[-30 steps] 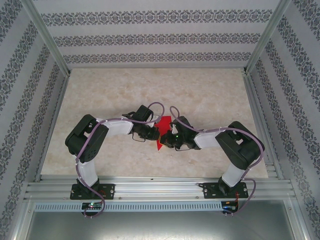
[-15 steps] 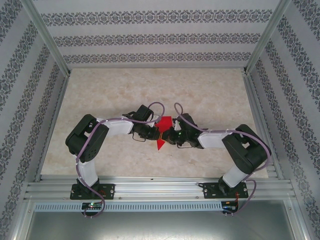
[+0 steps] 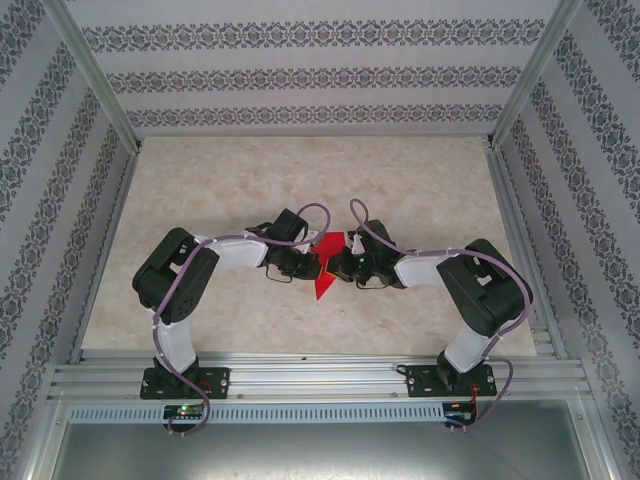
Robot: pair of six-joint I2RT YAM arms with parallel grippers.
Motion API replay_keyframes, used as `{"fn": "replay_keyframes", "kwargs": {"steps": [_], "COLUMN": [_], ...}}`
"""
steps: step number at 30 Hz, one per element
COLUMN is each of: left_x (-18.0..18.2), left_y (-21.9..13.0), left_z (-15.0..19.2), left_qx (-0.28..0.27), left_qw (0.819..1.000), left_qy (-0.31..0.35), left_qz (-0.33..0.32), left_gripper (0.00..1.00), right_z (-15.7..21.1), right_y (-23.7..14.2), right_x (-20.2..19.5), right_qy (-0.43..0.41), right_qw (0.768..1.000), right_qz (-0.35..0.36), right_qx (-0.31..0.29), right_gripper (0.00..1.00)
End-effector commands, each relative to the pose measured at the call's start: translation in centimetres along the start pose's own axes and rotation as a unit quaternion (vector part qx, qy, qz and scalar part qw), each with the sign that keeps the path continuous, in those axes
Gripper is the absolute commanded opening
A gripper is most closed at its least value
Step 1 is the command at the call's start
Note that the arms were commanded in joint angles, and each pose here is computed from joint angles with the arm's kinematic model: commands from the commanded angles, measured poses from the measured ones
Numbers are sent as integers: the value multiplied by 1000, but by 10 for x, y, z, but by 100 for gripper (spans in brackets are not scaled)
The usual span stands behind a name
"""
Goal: Fold a paper plane with a square sheet of paper (pick it up from the middle)
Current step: Third fold the triangle at the center of the table.
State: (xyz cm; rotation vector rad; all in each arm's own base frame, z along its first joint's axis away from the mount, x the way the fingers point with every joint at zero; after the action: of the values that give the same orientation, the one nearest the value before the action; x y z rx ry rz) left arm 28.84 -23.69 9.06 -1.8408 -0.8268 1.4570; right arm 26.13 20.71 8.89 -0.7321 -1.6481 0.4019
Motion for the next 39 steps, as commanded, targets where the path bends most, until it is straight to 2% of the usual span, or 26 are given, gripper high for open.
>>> {"fn": "replay_keyframes", "kwargs": {"steps": [1,6,9,17,20,28,34,39], "left_x": [20,20,20,22,22,22,22,23], "left_y": [17,16,16,16,16,16,15,15], "left_z": [20,21,21,21,21,21,21,22], "left_qx": [51,52,53,54,54,53,53,53], "left_qw": [997,997,997,996,996,996,996,996], "left_qy": [-12,-13,-13,-18,-19,-19,-20,-21], "left_qz": [-54,-55,-56,-65,-66,-67,-67,-70], "left_gripper": [8,7,7,6,6,6,6,6], "right_z": [-4,1,3,-18,-25,-30,-25,-25], "right_y": [3,9,13,-17,-24,-10,-1,-7], "right_x": [-4,-20,-27,6,3,-11,-31,-27], "right_qy": [-12,-4,7,-26,-30,-16,-3,14], "right_qw": [1000,1000,1000,999,999,999,1000,1000], "right_qz": [-5,21,13,-20,-12,-25,11,-13], "right_qx": [0,10,13,-25,-27,-14,-2,-11], "right_gripper": [6,7,7,8,8,6,7,8]}}
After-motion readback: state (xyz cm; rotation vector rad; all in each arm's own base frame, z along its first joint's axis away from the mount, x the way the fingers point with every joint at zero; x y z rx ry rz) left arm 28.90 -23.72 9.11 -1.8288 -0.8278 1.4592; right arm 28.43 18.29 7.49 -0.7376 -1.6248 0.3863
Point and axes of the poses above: each hand's point on the last joint's axis, 136 mm out from that joint toward the fingers, its own y axis out along the fingers, its own x axis along the line the jaws close on, z = x × y, the point moved 9 cm from there along -y, back along the fingers, and after that the axes turned 10 degrees about -y, right-handed, at the moved point
